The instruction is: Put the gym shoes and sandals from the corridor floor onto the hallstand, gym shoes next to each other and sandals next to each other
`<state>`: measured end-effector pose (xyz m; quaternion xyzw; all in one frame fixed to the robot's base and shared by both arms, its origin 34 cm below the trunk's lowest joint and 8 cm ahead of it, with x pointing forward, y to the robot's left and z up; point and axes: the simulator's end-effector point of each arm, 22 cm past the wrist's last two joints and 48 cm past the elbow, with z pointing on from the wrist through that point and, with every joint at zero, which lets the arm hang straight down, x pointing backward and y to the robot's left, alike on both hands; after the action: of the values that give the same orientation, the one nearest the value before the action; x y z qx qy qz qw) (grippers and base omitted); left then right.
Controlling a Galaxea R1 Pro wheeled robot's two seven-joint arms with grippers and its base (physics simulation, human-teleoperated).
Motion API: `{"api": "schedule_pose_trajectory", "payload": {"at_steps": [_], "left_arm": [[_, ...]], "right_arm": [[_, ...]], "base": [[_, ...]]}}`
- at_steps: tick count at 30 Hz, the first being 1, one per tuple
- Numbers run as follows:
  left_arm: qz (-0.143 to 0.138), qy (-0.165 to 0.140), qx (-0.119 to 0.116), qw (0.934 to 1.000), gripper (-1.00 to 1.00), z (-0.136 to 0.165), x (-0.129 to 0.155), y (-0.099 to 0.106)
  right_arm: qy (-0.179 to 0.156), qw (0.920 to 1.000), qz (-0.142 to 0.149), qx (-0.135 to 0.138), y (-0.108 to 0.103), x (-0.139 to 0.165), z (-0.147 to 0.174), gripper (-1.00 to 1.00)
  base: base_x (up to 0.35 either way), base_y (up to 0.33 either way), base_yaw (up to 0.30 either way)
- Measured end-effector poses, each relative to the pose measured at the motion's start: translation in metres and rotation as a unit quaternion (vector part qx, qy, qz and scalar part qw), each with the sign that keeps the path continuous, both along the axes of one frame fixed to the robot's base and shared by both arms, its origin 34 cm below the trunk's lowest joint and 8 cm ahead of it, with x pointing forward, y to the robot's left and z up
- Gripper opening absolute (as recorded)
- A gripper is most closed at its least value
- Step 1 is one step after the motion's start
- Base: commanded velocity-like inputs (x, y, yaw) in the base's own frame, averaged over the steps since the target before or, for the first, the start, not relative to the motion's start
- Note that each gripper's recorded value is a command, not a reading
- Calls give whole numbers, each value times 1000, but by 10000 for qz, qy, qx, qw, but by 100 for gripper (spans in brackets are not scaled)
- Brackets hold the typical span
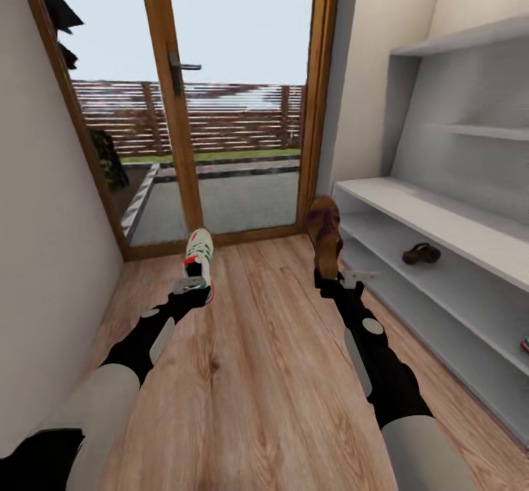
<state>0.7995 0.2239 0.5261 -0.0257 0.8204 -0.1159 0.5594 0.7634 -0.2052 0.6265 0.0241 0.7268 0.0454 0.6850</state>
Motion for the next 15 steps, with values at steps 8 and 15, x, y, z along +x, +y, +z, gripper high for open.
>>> {"api": "schedule_pose_trajectory", "payload": {"at_steps": [8,15], "left_arm": [[0,2,0,10000,-100,0,0,0],[1,1,0,10000,-100,0,0,0]], "right_arm": [[1,10000,-2,0,0,0,0,-100],[-4,10000,-4,0,0,0,0,-100]], "base": [[99,0,-267],[2,0,-267]]}}
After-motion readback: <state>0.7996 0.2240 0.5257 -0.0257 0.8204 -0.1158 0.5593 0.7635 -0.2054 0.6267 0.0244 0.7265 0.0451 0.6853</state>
